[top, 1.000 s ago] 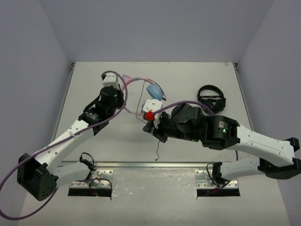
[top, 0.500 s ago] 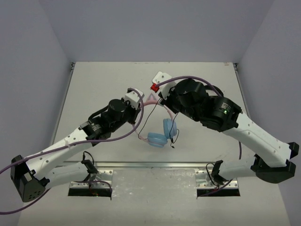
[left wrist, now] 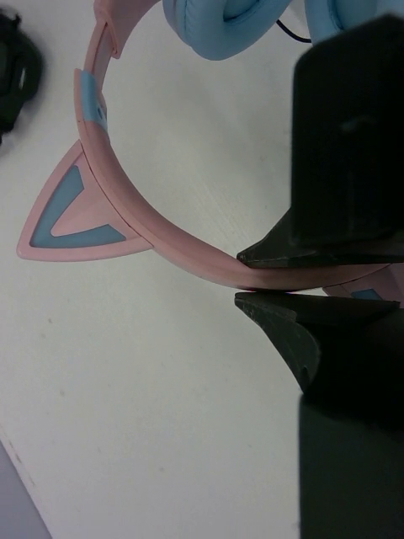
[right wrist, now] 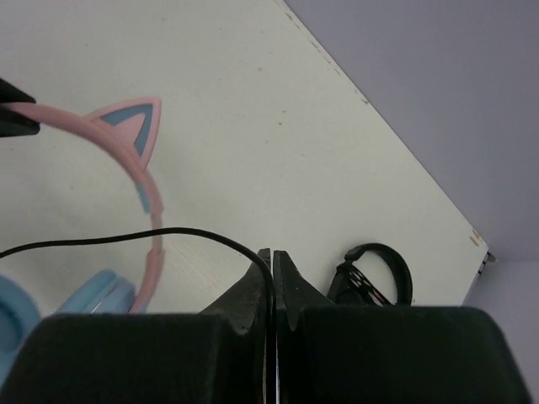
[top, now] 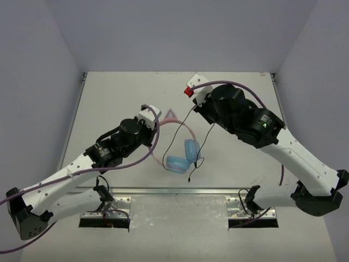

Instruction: Wrap the headphones

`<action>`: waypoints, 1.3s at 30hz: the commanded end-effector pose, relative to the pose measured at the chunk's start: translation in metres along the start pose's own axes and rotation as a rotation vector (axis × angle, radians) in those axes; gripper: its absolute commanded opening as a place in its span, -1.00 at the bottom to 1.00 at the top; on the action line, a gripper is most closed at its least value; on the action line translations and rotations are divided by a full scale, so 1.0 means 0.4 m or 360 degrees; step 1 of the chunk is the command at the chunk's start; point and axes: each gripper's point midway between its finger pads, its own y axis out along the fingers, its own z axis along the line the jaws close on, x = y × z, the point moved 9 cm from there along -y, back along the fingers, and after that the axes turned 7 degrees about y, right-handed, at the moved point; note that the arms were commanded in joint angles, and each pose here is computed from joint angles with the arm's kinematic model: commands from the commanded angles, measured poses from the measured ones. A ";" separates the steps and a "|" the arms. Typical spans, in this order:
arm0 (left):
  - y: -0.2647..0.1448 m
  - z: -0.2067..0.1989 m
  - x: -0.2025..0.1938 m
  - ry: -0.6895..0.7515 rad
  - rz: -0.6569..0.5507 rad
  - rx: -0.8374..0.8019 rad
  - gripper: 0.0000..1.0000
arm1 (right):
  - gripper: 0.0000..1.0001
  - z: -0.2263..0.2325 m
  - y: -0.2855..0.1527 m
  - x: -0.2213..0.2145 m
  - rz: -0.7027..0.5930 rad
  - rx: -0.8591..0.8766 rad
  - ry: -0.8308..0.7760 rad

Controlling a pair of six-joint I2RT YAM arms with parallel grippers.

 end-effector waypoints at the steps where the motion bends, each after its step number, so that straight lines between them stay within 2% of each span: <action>1: 0.010 0.085 0.064 -0.0235 -0.0064 0.0687 -0.99 | -0.97 -0.009 -0.049 0.029 -0.0225 0.0059 0.0163; 2: -0.001 0.099 0.067 -0.0284 -0.0057 0.0812 -0.99 | -0.97 -0.011 -0.060 0.028 -0.0256 0.0071 0.0196; 3: 0.008 0.121 0.043 -0.0277 0.0065 0.0954 -0.99 | -0.97 -0.009 -0.071 0.027 -0.0285 0.0097 0.0249; 4: 0.002 0.140 0.059 -0.0411 0.0054 0.1089 -0.99 | -0.97 -0.014 -0.092 0.018 -0.0334 0.0096 0.0294; 5: -0.001 0.179 0.031 -0.0435 0.0179 0.1286 -0.99 | -0.97 -0.014 -0.100 0.008 -0.0347 0.0088 0.0353; 7: -0.003 0.212 0.047 -0.0624 0.0141 0.1372 -0.99 | -0.97 -0.004 -0.102 -0.043 -0.0329 0.0070 0.0413; 14: -0.040 0.224 0.115 -0.0902 -0.0041 0.1193 -0.99 | -0.90 0.081 -0.012 -0.307 0.0083 -0.0072 0.0589; 18: -0.079 0.219 0.145 -0.0942 -0.0115 0.1095 -0.99 | -0.87 0.108 0.007 -0.393 0.0164 -0.0096 0.0700; 19: -0.098 0.217 0.155 -0.0955 -0.0155 0.1047 -0.99 | -0.65 0.112 0.011 -0.406 0.0188 -0.0092 0.0711; 21: -0.120 0.217 0.170 -0.0937 -0.0196 0.1001 -0.99 | -0.05 0.125 0.016 -0.434 0.0251 -0.0064 0.0731; 23: -0.144 0.215 0.187 -0.0904 -0.0219 0.0929 -0.99 | 0.21 0.142 0.009 -0.445 0.0255 0.0069 0.0742; 25: -0.157 0.209 0.197 -0.0893 -0.0224 0.0862 -0.99 | 0.40 0.157 0.008 -0.426 0.0119 0.0226 0.0760; 26: -0.164 0.207 0.201 -0.0880 -0.0229 0.0829 -0.99 | 0.57 0.176 0.007 -0.433 0.0084 0.0384 0.0727; 27: -0.169 0.202 0.206 -0.0869 -0.0242 0.0781 -0.99 | 0.67 0.176 -0.001 -0.405 -0.0057 0.0450 0.0751; 29: -0.188 0.189 0.220 -0.0866 -0.0276 0.0652 -0.99 | 0.76 0.178 -0.004 -0.376 -0.0153 0.0542 0.0741; 31: -0.206 0.181 0.226 -0.0867 -0.0278 0.0577 -0.99 | 0.78 0.178 0.010 -0.361 -0.0154 0.0541 0.0708; 37: -0.263 0.170 0.252 -0.0912 -0.0308 0.0465 -0.99 | 0.80 0.145 0.076 -0.294 -0.0204 0.0461 0.0718; 39: -0.277 0.166 0.253 -0.0923 -0.0310 0.0436 -0.99 | 0.79 0.115 0.102 -0.280 -0.0247 0.0336 0.0747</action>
